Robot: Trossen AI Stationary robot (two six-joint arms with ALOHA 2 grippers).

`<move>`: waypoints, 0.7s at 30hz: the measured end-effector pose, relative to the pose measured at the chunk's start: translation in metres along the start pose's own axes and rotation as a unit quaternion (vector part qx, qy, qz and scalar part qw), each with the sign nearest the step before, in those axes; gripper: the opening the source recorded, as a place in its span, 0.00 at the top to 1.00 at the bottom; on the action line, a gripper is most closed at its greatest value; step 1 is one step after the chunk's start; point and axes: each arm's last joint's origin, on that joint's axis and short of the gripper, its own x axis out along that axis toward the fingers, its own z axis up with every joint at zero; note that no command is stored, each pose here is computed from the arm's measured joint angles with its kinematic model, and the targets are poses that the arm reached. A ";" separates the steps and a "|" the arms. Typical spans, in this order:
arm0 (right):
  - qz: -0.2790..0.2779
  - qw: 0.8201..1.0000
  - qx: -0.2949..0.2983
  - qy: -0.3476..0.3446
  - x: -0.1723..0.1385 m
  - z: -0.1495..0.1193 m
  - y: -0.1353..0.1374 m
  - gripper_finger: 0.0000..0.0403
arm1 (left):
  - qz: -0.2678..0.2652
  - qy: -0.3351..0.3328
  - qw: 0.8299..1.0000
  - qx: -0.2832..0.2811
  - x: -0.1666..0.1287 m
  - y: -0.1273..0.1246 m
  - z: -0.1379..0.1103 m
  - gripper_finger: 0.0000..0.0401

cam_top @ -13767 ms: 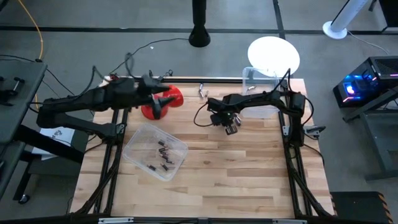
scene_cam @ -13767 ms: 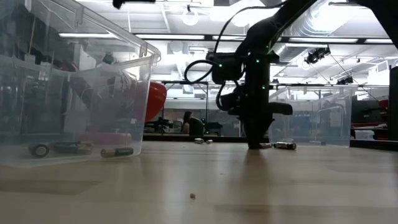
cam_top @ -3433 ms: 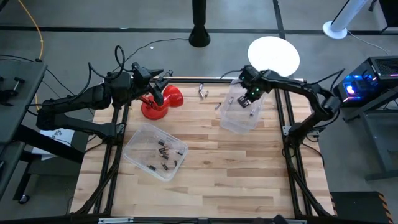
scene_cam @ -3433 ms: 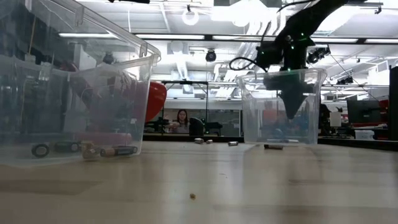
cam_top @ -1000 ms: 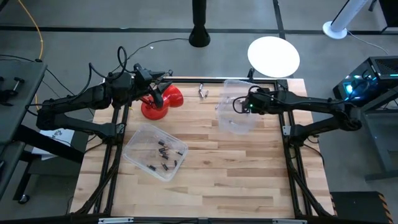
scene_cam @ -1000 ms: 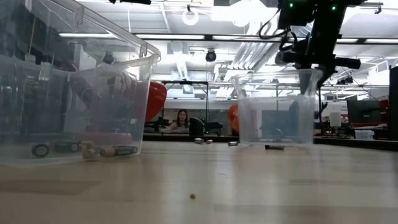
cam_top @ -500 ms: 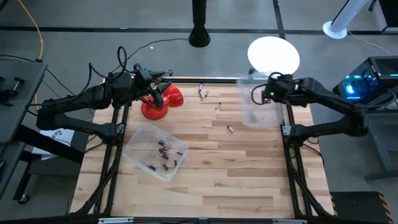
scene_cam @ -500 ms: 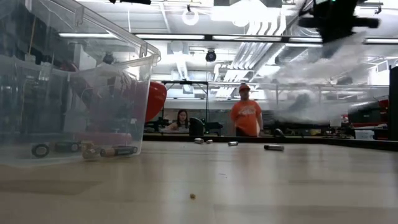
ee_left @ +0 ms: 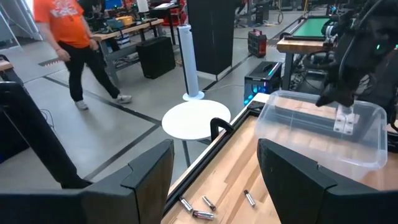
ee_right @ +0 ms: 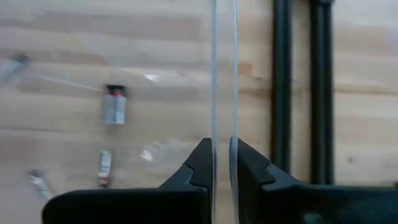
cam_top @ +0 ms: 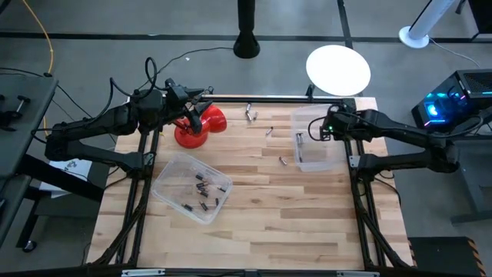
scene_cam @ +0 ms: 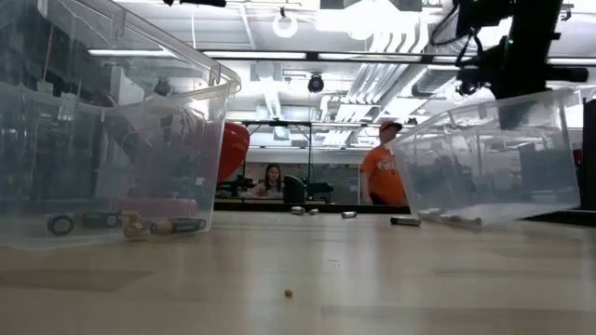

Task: Sort batteries
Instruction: Adjust the top transparent bin, then put the silver battery into the top transparent bin

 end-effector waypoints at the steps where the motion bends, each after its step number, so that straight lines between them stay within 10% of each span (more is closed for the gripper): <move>1: -0.008 1.000 -0.002 0.006 0.003 -0.003 -0.002 0.96 | 0.000 0.000 1.000 0.000 0.000 0.000 0.000 0.44; 13: 0.012 0.999 -0.048 0.005 -0.020 0.005 -0.008 0.50 | 0.000 0.000 1.000 0.001 0.000 0.000 0.000 0.44; 21: 0.141 0.978 -0.052 -0.142 -0.093 0.045 -0.006 0.45 | 0.001 0.000 1.000 0.014 0.000 0.000 0.000 0.44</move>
